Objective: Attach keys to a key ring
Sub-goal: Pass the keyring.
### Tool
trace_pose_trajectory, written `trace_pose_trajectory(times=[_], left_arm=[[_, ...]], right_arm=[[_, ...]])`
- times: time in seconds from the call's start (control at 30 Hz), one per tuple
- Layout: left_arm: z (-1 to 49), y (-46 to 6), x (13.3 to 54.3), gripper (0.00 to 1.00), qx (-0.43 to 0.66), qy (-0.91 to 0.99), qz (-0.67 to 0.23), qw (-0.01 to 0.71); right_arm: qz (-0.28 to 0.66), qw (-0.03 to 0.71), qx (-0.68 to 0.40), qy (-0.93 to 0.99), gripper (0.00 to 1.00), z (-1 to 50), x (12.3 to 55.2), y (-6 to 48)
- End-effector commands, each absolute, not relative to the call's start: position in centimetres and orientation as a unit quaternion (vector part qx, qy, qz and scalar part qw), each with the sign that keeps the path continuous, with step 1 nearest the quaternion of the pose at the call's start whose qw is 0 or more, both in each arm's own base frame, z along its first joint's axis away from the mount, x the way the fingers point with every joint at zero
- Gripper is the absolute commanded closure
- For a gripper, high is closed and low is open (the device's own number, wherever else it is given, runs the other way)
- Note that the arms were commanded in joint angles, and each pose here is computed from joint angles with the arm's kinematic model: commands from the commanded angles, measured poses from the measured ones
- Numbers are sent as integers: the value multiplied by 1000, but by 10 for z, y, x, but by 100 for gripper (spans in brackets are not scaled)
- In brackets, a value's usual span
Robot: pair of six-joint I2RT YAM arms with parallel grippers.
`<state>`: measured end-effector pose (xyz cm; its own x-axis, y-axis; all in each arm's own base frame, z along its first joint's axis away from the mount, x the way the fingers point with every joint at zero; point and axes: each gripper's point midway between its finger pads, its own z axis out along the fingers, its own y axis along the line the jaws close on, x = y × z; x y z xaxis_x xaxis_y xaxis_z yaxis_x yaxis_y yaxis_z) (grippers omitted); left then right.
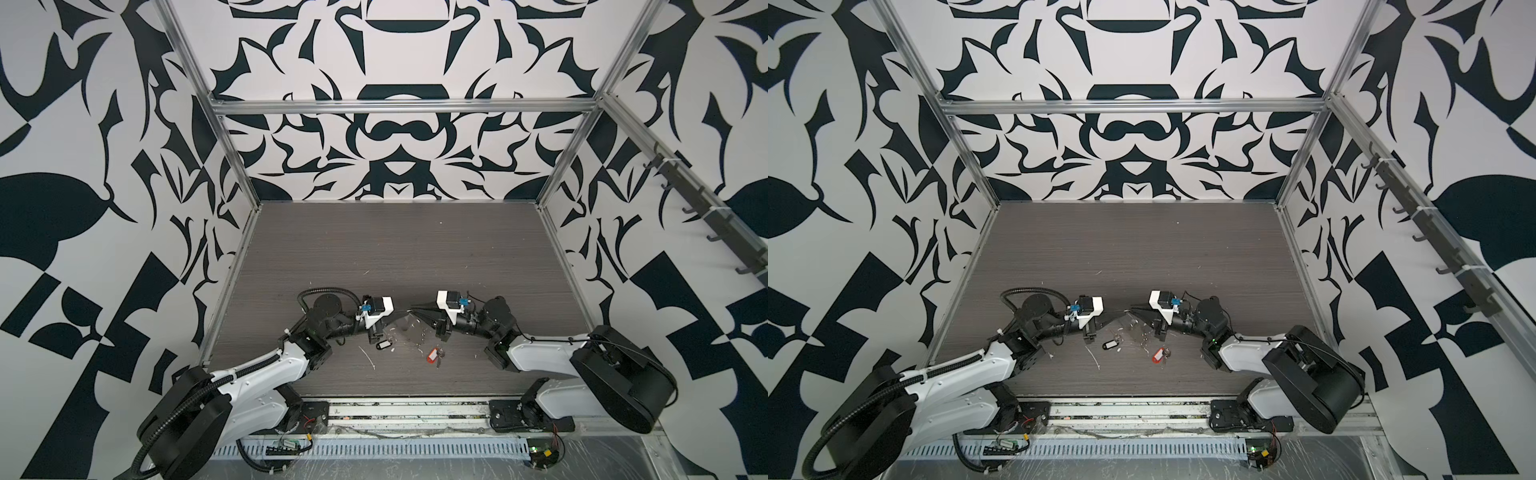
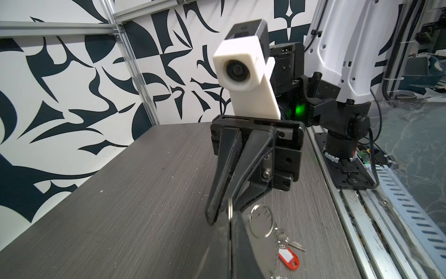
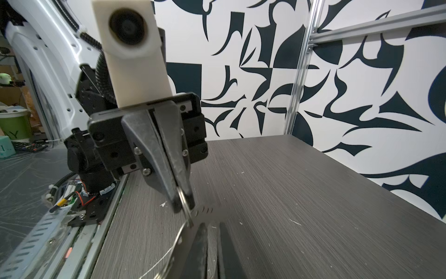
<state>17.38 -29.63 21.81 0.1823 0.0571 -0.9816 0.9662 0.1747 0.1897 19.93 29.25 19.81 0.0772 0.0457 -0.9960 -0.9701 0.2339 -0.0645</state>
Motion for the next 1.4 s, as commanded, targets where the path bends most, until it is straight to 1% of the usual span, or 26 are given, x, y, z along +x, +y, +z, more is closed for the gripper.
trace_pose_trajectory(times=[0.0,0.17,0.3,0.57,1.07,1.37], left_arm=[[226,-293,168,100,508,488,-394,590],[226,-292,168,100,509,488,-391,592],[225,-292,168,100,510,489,-390,590],[221,-294,168,100,514,490,-392,584],[218,-299,167,100,521,487,-405,572],[219,-299,166,100,521,484,-407,572]], right_arm=[[399,606,-442,527,89,198,207,286],[405,604,-450,518,88,199,201,283],[436,587,-467,498,83,206,189,288],[443,591,-458,494,79,218,186,286],[476,573,-461,482,79,228,183,293],[478,570,-462,482,82,225,184,295]])
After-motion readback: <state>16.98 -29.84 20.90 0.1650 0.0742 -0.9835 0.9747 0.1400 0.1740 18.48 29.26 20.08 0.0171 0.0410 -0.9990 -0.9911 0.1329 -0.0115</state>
